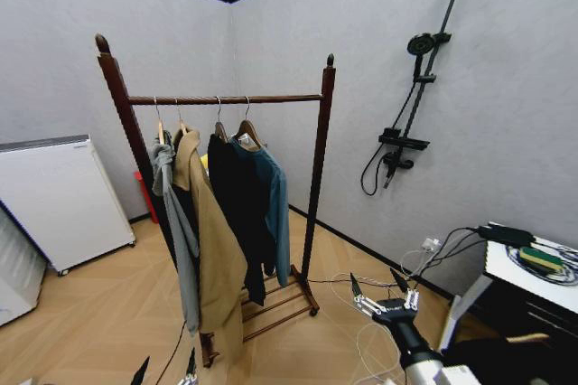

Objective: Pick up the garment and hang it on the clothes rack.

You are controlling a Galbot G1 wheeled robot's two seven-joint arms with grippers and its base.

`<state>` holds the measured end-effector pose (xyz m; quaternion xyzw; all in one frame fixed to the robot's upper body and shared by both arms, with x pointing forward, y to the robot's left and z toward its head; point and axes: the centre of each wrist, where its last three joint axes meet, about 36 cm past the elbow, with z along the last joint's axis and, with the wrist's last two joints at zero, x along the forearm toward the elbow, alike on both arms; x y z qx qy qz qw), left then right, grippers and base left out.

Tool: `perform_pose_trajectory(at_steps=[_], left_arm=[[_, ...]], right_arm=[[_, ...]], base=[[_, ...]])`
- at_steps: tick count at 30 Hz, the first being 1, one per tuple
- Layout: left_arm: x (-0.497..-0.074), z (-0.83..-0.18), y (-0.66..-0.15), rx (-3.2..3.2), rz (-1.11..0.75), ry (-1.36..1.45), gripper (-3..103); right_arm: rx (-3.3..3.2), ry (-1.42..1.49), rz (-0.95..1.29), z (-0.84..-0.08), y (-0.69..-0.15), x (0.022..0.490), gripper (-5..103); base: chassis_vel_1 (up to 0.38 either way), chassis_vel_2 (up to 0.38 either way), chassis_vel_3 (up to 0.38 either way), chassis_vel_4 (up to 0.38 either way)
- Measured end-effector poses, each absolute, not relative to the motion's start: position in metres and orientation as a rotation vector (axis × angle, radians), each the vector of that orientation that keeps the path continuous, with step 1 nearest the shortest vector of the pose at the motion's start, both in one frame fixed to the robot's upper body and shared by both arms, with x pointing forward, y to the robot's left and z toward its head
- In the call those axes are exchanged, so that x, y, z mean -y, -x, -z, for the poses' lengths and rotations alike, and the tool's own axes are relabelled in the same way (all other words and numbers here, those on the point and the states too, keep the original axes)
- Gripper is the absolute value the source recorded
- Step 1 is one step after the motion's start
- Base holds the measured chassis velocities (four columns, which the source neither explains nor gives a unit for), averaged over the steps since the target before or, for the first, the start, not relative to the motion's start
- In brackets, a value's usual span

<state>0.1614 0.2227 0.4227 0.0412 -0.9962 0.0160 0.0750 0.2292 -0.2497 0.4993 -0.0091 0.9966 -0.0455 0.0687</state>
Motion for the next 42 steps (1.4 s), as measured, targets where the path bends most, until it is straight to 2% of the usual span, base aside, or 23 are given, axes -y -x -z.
perform_pose_trajectory(at_steps=[28,42], left_arm=[[-0.2227,-0.4227,-0.1614,2.989,-0.048,-0.124,100],[-0.2227,-0.4227,-0.1614,2.989,-0.048,-0.124,100]], right_arm=[[-3.003,0.031,0.129,-0.4980,-0.2324,0.2496,100],[-3.003,0.032,0.128,-0.4977,-0.2327,0.2496,100]], base=[[-0.003,-0.003,-0.004,-0.002],[-0.092,-0.087,-0.097,-0.090]])
